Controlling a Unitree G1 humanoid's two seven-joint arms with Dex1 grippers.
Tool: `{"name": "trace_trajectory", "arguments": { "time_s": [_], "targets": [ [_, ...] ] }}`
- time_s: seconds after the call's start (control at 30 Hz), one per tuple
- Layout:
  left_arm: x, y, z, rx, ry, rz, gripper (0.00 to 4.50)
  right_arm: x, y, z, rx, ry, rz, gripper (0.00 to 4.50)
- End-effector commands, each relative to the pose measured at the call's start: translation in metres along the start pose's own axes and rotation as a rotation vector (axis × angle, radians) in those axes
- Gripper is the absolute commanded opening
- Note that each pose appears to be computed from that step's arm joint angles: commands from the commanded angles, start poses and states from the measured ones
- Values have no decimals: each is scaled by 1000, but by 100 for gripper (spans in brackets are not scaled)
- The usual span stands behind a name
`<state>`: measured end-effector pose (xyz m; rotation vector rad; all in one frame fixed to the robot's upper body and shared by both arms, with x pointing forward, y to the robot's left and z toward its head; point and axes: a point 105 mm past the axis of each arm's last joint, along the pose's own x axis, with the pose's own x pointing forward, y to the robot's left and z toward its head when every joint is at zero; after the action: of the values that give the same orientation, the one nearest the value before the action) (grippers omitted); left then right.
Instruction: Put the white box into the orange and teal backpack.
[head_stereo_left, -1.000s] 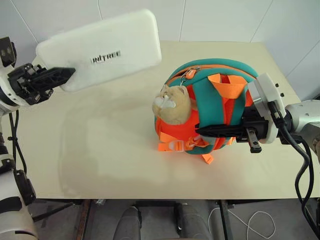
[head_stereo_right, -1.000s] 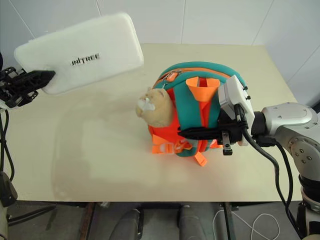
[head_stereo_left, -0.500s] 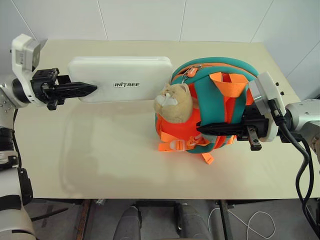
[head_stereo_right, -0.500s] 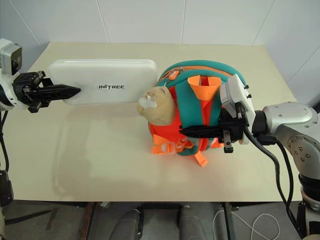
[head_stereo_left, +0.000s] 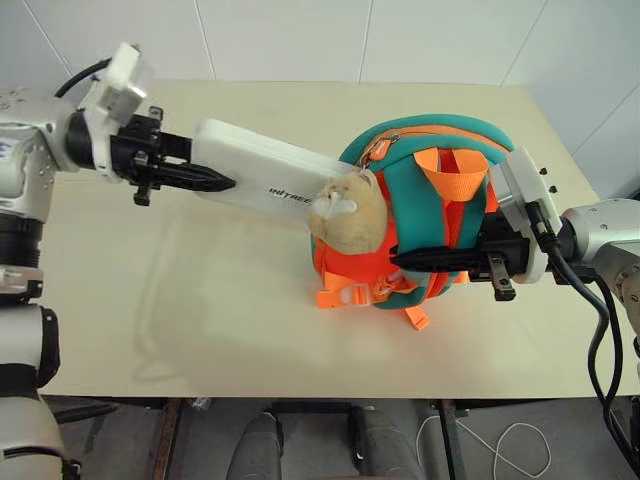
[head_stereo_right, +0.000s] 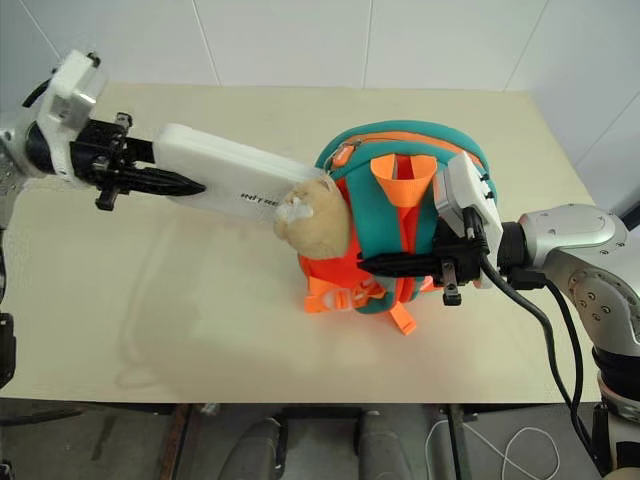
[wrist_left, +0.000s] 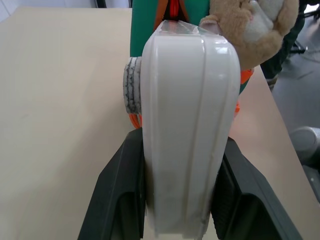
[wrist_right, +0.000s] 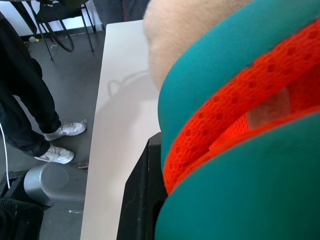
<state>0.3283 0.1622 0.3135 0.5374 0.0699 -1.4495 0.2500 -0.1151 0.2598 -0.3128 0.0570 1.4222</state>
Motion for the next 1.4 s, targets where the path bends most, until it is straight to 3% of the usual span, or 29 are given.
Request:
{"name": "trace_trajectory", "arguments": {
  "time_s": [0.03,0.13,0.5,0.67,0.73,0.8,1.1,1.4],
  "targets": [
    [19,-5,16,63,2,-93,125,0,1,9,-52,-22,2,0],
    [34,1,14,43,1,-75,125,0,1,8,-51,-22,4,0],
    [142,18,-14,-69,48,-1,125,6,-3,8,-58,-31,14,0],
    [156,17,-12,-83,25,6,125,6,-3,7,-61,-32,7,0],
    [154,18,-13,-77,34,14,125,6,-4,7,-60,-34,3,0],
    [147,18,-12,-94,32,16,199,7,-3,7,-59,-34,2,0],
    [76,13,-3,-69,38,52,448,7,-4,4,-51,-39,-2,0],
    [22,-11,2,-27,-21,81,448,8,-7,4,-51,-33,-4,0]
  ]
}}
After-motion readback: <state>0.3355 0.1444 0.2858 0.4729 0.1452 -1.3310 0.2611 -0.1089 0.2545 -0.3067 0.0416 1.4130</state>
